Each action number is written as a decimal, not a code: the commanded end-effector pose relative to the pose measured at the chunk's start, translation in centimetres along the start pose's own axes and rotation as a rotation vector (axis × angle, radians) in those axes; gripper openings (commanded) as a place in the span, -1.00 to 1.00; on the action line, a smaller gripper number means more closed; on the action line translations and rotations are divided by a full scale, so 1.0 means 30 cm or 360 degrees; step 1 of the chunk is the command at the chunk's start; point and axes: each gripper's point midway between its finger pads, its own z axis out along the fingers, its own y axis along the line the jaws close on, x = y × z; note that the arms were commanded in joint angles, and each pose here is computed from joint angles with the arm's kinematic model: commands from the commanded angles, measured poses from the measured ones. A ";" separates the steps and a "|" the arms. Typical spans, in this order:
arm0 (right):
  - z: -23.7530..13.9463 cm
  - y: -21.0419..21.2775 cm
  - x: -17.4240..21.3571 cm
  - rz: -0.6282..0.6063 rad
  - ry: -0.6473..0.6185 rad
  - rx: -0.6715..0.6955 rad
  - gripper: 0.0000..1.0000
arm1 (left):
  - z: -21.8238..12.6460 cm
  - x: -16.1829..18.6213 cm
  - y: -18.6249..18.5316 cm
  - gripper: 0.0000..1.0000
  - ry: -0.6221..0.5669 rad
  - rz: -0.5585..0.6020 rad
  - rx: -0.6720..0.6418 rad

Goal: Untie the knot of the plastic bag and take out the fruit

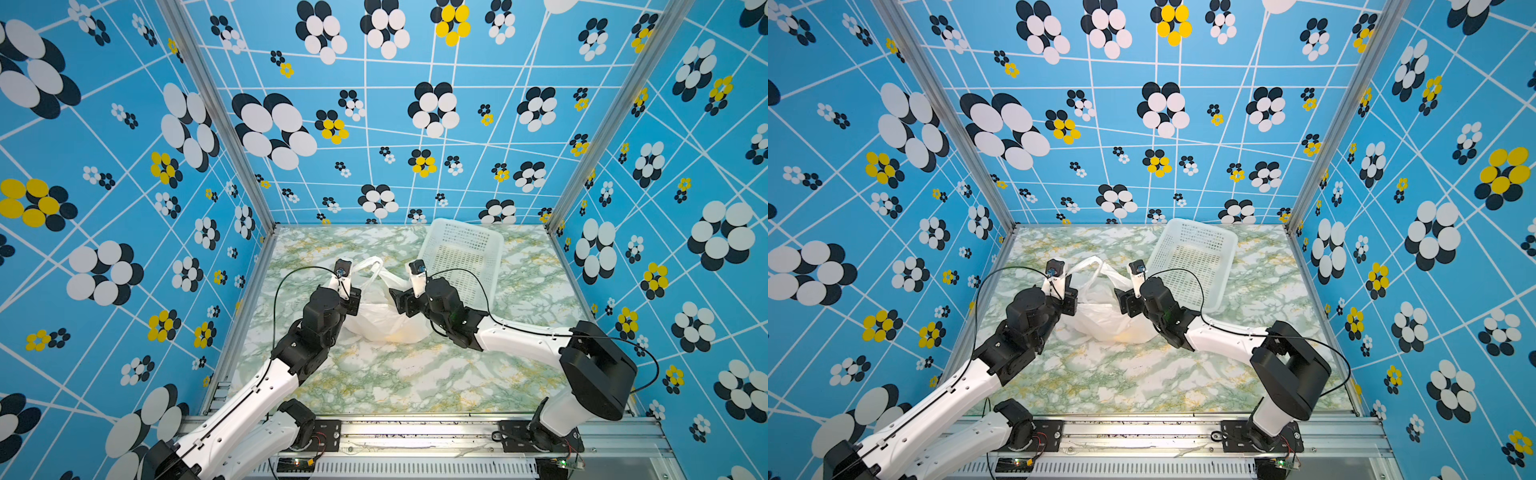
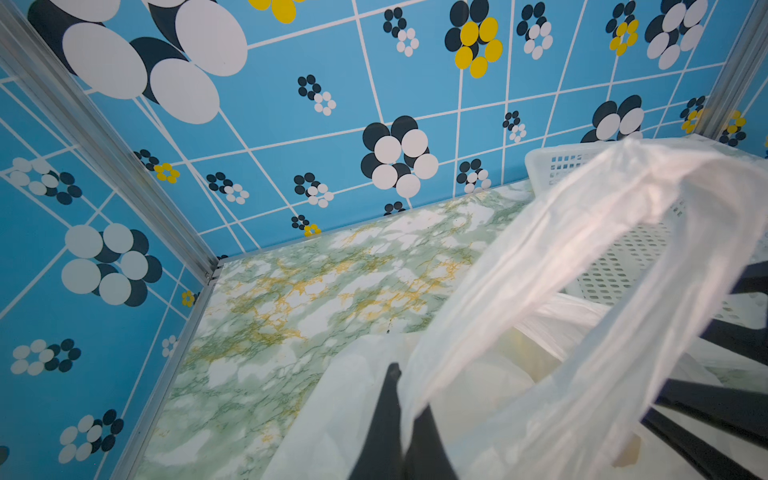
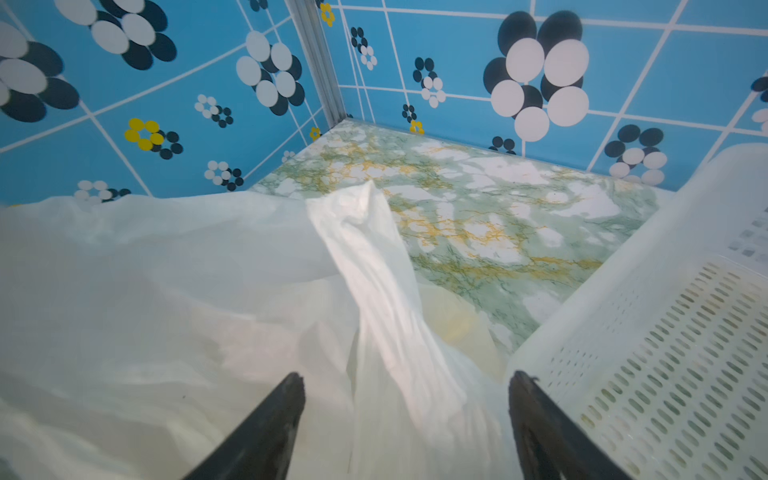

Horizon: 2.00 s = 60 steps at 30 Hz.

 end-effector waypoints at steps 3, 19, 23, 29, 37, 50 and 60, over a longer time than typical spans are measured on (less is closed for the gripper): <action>0.068 -0.066 0.038 -0.0032 0.0167 0.0198 0.63 | -0.035 -0.020 0.031 -1.00 -0.0071 -0.0077 -0.0019; 0.036 -0.049 -0.073 -0.0012 0.0086 0.0147 0.27 | -0.018 0.011 0.062 -1.00 -0.0016 -0.0131 -0.0082; 0.036 -0.047 -0.079 -0.0017 0.0084 0.0147 0.41 | -0.017 0.013 0.061 -1.00 -0.0017 -0.0135 -0.0074; 0.021 -0.054 -0.095 -0.0016 0.0066 0.0154 0.28 | -0.013 0.015 0.065 -1.00 -0.0013 -0.0145 -0.0078; -0.021 -0.047 -0.129 0.0005 0.0026 0.0116 0.22 | 0.010 0.031 0.072 -1.00 0.0034 -0.0170 -0.0098; -0.055 -0.074 -0.127 0.0042 0.0011 0.0151 -0.78 | 0.007 0.029 0.091 -1.00 0.0035 -0.0239 -0.0119; -0.043 -0.114 -0.245 0.0129 -0.0118 0.0194 -1.00 | 0.016 0.037 0.354 -1.00 0.0158 -0.0904 -0.0495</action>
